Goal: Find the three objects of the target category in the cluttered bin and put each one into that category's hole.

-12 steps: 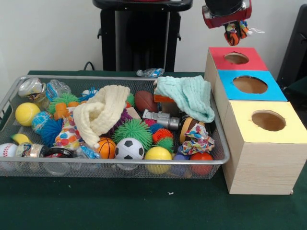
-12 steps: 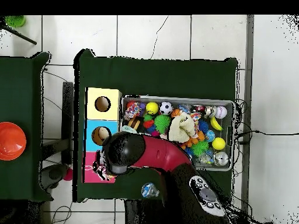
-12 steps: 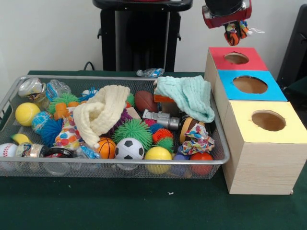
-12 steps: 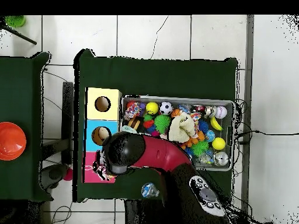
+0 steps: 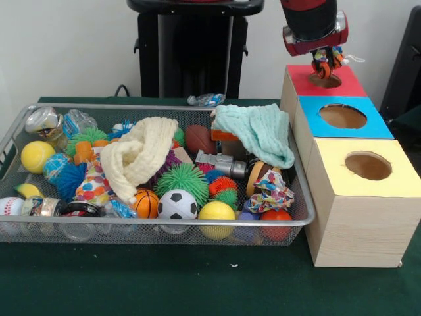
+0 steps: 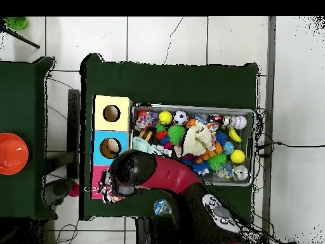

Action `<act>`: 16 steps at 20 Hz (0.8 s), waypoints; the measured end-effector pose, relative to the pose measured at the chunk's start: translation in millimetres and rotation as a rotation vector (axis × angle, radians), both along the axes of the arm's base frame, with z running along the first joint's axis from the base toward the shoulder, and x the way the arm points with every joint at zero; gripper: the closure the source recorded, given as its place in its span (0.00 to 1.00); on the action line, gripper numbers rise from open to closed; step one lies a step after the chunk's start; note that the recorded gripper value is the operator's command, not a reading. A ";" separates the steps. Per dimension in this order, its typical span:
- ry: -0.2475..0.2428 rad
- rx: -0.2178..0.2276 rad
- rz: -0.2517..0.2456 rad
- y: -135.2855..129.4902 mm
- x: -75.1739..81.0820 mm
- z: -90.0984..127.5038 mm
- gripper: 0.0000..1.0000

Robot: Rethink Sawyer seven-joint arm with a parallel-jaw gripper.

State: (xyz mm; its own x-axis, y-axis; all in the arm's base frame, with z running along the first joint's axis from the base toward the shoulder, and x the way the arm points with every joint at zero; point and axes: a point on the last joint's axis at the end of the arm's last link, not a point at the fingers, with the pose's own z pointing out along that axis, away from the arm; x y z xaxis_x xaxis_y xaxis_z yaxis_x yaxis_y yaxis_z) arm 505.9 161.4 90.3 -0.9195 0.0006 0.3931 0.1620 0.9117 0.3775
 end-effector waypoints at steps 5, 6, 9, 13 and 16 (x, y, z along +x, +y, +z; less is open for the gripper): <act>-0.011 -0.003 -0.009 2.0 -0.6 -8.6 1.00; -0.012 -0.003 -0.010 2.1 -0.9 -9.6 1.00; -0.012 -0.003 -0.011 2.3 -1.1 -10.7 1.00; -0.012 -0.003 -0.011 2.3 -1.2 -10.8 1.00; -0.012 -0.003 -0.011 2.3 -1.2 -10.8 1.00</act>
State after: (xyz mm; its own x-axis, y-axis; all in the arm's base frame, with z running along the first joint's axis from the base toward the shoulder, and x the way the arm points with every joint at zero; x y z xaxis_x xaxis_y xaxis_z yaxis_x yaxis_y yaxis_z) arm 504.7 163.7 79.5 -0.9239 0.0114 0.3824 0.1672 0.9111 0.3768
